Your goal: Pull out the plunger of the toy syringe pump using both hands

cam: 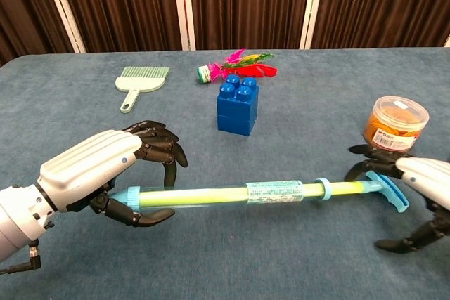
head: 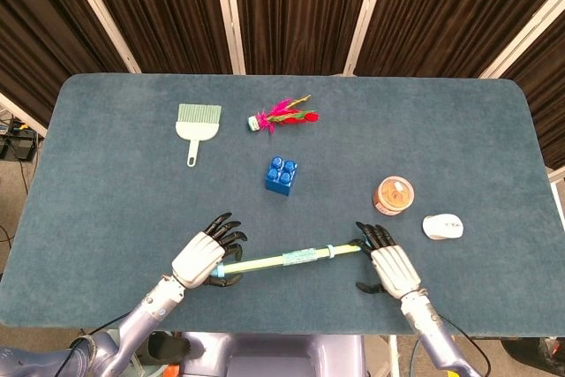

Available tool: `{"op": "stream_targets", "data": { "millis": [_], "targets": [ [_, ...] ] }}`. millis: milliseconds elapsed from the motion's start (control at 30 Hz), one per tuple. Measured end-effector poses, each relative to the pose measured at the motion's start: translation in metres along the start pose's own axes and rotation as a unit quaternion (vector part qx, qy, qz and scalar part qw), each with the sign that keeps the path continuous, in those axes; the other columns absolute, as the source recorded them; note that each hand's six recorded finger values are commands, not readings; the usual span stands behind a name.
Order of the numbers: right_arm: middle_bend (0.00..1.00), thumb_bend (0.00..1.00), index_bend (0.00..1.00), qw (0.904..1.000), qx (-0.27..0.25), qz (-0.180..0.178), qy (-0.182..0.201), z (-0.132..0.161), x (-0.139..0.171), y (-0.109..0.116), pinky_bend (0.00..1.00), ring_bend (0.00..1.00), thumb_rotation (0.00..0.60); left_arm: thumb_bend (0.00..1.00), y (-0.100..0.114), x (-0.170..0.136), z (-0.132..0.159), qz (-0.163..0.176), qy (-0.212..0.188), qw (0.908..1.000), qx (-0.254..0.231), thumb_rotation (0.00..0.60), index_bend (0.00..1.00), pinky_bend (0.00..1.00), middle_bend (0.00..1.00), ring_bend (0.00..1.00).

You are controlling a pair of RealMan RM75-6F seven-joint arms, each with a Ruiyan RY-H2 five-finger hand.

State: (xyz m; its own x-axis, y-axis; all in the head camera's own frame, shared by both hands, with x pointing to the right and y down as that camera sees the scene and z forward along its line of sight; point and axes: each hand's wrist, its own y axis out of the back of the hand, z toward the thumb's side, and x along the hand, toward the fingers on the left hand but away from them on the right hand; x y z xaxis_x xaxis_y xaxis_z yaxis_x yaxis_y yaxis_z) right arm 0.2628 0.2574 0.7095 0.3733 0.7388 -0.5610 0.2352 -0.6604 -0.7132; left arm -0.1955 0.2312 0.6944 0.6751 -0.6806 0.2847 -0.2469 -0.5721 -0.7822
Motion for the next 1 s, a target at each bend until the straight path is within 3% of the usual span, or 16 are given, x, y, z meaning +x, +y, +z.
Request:
{"op": "stream_targets", "data": {
  "millis": [200, 300, 467, 667, 1000],
  "targets": [
    [0.00, 0.19, 0.26, 0.9999, -0.001, 0.007, 0.009, 0.011, -0.011, -0.008, 0.00, 0.00, 0.600, 0.43, -0.001, 0.002, -0.002, -0.001, 0.002, 1.0000, 0.000, 0.600, 0.71, 0.06, 0.29, 0.13],
    [0.00, 0.21, 0.33, 0.9999, -0.002, 0.012, 0.009, 0.013, -0.013, -0.012, 0.00, 0.00, 0.600, 0.43, -0.001, 0.003, -0.003, -0.002, 0.002, 1.0000, 0.000, 0.600, 0.71, 0.06, 0.29, 0.13],
    [0.05, 0.30, 0.57, 0.9998, 0.007, 0.020, 0.007, 0.013, -0.017, -0.019, 0.00, 0.00, 0.600, 0.43, 0.000, 0.005, -0.004, 0.001, 0.002, 1.0000, -0.002, 0.600, 0.71, 0.06, 0.29, 0.13],
    [0.15, 0.42, 0.79, 0.9997, 0.025, -0.003, 0.000, 0.008, -0.022, -0.013, 0.00, 0.00, 0.600, 0.43, 0.004, 0.003, -0.004, 0.007, -0.001, 1.0000, -0.006, 0.600, 0.71, 0.06, 0.30, 0.13],
    [0.19, 0.46, 0.84, 0.9985, 0.040, -0.027, -0.028, -0.018, -0.019, 0.006, 0.00, 0.00, 0.600, 0.43, 0.017, -0.008, 0.002, 0.026, -0.016, 0.9994, -0.014, 0.600, 0.71, 0.06, 0.31, 0.14]
  ]
}}
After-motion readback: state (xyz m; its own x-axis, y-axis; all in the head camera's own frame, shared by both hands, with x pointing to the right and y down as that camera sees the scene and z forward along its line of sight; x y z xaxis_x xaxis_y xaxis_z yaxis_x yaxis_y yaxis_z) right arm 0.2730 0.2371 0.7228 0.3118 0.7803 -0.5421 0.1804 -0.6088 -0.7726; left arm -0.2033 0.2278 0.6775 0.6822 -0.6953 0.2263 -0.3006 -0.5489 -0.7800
